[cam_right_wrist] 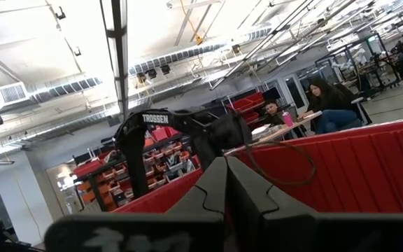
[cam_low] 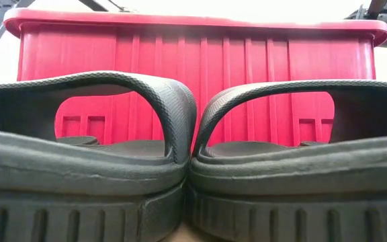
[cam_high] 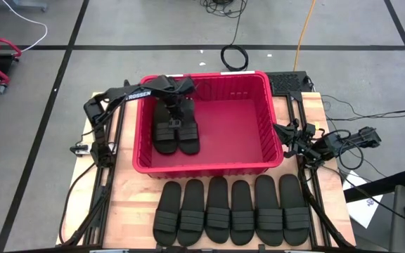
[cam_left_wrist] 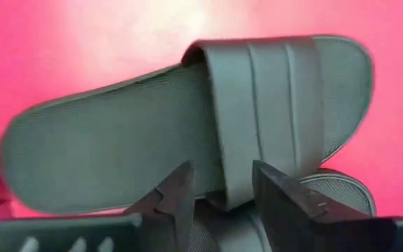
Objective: Pick and place slides into bin
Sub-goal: Put the slipper into the bin
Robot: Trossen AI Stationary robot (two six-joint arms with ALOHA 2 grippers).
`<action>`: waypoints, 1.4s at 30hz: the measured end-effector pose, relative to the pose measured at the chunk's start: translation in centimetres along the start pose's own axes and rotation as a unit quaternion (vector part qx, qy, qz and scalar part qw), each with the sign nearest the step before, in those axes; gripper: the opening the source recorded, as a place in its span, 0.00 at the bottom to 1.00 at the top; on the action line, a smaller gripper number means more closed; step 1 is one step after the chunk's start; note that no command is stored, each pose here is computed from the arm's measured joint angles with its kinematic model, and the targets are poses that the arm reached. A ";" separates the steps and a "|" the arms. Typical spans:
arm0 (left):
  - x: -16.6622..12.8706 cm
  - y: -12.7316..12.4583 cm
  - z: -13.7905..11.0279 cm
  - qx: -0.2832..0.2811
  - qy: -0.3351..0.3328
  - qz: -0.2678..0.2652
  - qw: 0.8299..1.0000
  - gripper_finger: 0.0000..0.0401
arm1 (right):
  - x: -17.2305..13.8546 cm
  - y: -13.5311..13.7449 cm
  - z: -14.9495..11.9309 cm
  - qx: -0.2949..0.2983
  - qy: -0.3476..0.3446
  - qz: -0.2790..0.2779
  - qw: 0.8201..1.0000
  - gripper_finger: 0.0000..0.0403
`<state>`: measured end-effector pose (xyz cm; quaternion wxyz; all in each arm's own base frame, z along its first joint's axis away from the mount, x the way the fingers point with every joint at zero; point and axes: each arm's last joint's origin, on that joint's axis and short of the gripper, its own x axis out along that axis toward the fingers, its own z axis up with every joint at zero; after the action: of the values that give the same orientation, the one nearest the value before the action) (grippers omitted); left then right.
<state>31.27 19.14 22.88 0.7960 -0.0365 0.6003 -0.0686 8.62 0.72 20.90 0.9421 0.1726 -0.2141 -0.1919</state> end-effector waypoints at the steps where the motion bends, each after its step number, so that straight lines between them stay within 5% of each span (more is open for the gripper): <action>1: -0.5 -0.3 0.0 0.004 -0.006 0.003 1.000 0.36 | 0.0 0.0 0.0 0.000 0.000 0.000 1.000 0.00; 7: -4.8 -3.5 0.6 0.047 -0.087 -0.007 0.995 0.33 | 0.0 0.0 0.0 0.000 0.000 0.000 1.000 0.00; 14: -4.4 -7.6 2.4 0.151 -0.066 0.030 0.986 0.03 | 0.0 0.0 0.0 0.000 0.000 -0.001 1.000 0.00; 22: -0.2 -7.9 4.1 0.143 -0.042 -0.008 0.989 0.01 | 0.0 0.0 0.0 0.001 -0.001 -0.002 1.000 0.00; 29: 1.9 -9.6 4.9 0.202 -0.013 -0.003 0.979 0.00 | 0.0 0.0 0.0 0.002 -0.002 -0.001 1.000 0.00; 42: 5.7 -9.3 2.9 0.181 0.044 0.000 0.982 0.00 | 0.0 0.0 0.0 0.000 0.000 -0.001 1.000 0.00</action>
<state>34.99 8.96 19.56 0.7621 0.1115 0.6124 -0.1781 8.61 0.72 20.90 0.9419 0.1729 -0.2144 -0.1923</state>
